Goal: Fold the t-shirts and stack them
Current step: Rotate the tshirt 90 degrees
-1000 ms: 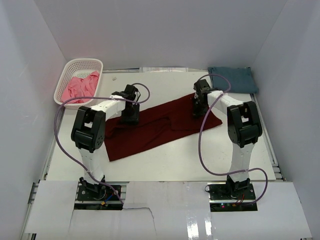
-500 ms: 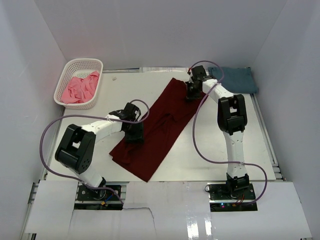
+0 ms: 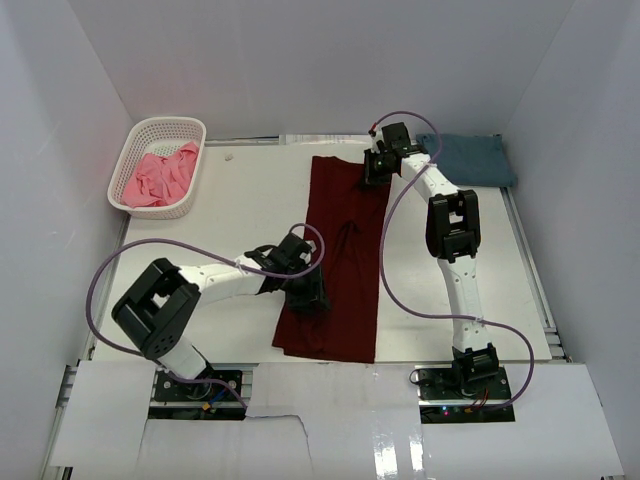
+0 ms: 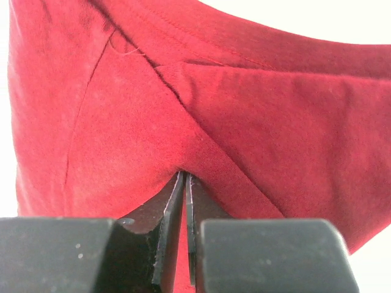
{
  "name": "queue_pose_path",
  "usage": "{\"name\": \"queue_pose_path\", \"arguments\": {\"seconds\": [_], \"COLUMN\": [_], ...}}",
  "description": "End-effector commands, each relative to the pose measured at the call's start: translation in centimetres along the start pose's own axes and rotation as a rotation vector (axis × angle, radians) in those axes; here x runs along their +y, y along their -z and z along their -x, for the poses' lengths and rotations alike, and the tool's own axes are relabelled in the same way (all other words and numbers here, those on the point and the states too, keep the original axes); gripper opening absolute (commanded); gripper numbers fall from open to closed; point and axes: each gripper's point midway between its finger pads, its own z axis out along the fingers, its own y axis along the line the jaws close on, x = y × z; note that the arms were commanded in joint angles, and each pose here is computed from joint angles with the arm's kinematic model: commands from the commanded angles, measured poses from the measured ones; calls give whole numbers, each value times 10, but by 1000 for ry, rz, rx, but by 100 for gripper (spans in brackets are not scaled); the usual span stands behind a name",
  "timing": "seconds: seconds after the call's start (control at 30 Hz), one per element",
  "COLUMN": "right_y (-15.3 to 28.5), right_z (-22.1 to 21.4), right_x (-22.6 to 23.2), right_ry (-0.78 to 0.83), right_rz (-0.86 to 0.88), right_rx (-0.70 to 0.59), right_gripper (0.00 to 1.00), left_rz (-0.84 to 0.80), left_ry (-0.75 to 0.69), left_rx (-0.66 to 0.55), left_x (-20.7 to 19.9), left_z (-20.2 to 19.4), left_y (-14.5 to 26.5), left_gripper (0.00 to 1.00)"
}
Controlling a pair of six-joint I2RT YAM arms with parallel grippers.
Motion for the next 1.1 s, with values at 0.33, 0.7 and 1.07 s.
{"name": "queue_pose_path", "arguments": {"seconds": [0.33,0.7,1.07], "right_y": [-25,58,112], "right_z": [3,69,30], "right_x": [-9,43,23], "right_ry": [-29,59,2], "right_rz": [67,159,26], "right_rx": [-32,-201,-125], "right_gripper": [12,25,47], "left_rz": [-89,-17,-31], "left_ry": [-1,-19,-135], "left_rx": [224,-83,-366], "left_x": [-71,-54,-55], "left_z": [-63,69,269], "left_y": [-26,80,70], "left_gripper": [63,66,68]}}
